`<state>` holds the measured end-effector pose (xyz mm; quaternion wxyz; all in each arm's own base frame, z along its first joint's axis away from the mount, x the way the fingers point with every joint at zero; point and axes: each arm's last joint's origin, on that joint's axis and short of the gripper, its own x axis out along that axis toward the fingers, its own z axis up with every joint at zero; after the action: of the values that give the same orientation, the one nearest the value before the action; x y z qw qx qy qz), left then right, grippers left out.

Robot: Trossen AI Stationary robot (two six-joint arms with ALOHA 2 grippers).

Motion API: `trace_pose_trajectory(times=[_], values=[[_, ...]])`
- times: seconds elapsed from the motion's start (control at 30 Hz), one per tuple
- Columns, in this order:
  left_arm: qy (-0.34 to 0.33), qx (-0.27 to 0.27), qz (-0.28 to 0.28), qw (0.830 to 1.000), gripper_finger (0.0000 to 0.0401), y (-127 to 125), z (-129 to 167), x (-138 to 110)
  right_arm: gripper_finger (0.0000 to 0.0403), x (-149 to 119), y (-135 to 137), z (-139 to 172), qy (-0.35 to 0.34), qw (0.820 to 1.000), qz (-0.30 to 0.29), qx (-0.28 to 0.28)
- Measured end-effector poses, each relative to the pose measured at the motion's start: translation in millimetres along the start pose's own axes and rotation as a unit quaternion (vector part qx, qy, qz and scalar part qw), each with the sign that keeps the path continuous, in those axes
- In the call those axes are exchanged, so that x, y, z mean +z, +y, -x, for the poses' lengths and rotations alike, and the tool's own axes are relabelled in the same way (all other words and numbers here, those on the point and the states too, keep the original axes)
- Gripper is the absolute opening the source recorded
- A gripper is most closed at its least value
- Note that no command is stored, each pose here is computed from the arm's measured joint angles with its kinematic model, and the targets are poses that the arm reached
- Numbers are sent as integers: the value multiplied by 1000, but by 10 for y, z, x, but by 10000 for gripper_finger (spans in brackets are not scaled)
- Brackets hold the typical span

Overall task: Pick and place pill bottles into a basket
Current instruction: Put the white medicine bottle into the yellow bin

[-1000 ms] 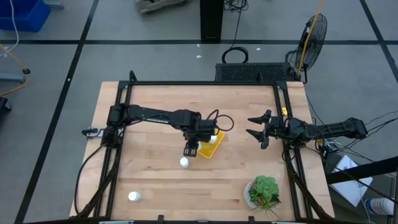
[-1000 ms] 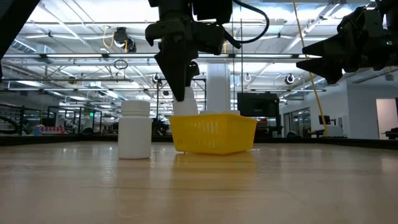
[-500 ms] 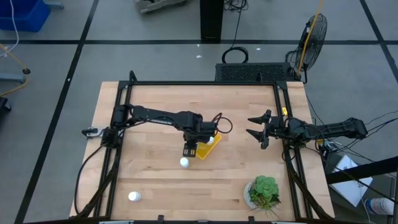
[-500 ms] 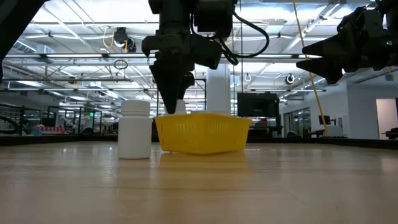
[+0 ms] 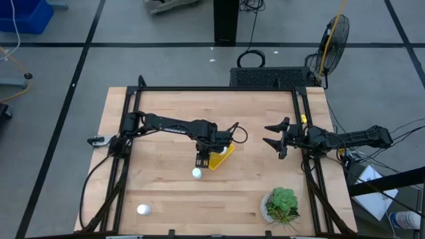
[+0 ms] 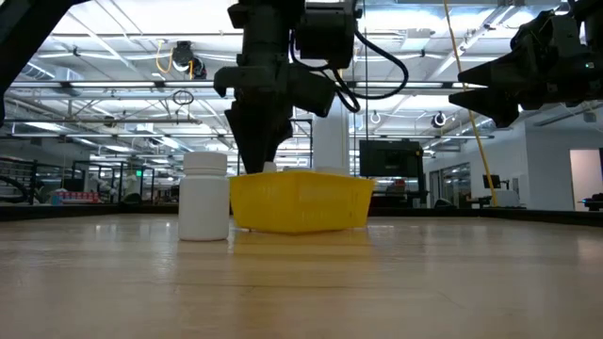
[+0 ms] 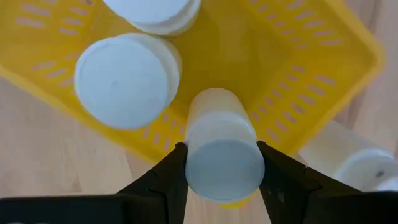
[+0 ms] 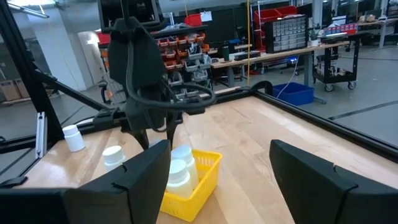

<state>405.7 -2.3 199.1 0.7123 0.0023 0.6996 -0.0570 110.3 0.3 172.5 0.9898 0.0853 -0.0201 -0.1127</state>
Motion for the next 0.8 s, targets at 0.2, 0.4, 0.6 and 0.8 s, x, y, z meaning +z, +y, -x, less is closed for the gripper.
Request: trace_pose_trajectory(times=[0.2, 0.4, 0.6, 0.8], values=[[-3, 1, 1, 1000, 165, 4, -25, 19, 265, -6, -1, 0, 3, 1000, 0, 0], [-6, 5, -6, 1000, 167, -14, -27, 28, 265, -15, -2, 0, 7, 1000, 1, -1], [-7, 6, -43, 999, 309, -66, -44, 38, 265, -16, -2, 0, 8, 1000, 1, -1], [-35, 26, -35, 998, 389, -76, 49, 51, 265, -16, -2, 0, 8, 1000, 1, -1]])
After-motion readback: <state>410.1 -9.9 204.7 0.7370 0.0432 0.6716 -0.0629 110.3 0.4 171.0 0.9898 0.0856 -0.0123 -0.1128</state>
